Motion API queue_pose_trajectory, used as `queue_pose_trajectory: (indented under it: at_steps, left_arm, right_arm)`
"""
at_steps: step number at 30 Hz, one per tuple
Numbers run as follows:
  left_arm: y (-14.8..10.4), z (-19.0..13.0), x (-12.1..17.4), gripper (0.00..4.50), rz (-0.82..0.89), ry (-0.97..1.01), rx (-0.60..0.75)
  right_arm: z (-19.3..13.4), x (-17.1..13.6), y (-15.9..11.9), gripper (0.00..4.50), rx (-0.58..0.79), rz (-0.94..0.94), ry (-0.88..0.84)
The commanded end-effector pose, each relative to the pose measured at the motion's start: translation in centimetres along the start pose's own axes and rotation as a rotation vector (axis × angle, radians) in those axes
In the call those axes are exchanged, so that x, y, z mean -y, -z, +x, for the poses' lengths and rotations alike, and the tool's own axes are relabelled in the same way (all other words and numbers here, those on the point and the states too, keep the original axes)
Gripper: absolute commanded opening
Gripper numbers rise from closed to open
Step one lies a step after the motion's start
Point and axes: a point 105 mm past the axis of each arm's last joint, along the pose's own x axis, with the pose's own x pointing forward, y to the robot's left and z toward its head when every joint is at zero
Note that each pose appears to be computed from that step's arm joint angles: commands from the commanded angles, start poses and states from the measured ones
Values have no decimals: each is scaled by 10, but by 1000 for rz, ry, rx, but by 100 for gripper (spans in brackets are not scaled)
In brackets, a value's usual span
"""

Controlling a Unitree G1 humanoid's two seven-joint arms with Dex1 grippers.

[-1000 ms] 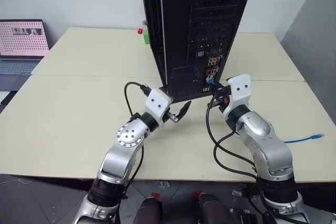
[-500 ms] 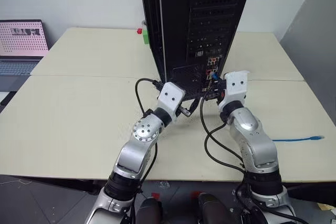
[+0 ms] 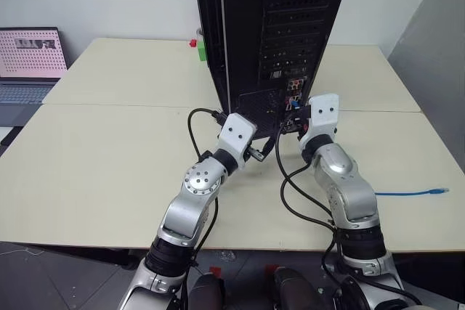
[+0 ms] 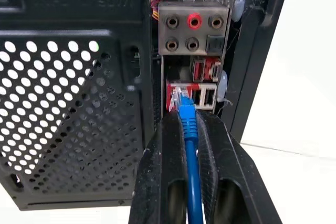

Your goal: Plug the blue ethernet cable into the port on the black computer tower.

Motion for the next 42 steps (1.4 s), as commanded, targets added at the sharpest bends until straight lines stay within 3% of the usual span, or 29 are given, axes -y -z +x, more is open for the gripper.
queue_pose_trajectory:
  at_steps: [1, 29, 33, 42]
  left_arm:
    - [-13, 0, -3, 446, 14, -6, 46]
    - [-11, -1, -2, 446, 15, -5, 42]
    - [-10, -1, -3, 446, 17, -6, 39]
    - [-8, -2, -4, 446, 23, -12, 33]
  right_arm:
    - [2, 0, -16, 2, 63, 5, -9]
    - [8, 1, -20, 2, 72, 43, 17]
    - [7, -8, -20, 2, 77, -3, -30]
    - [-3, 1, -18, 2, 76, -57, 28]
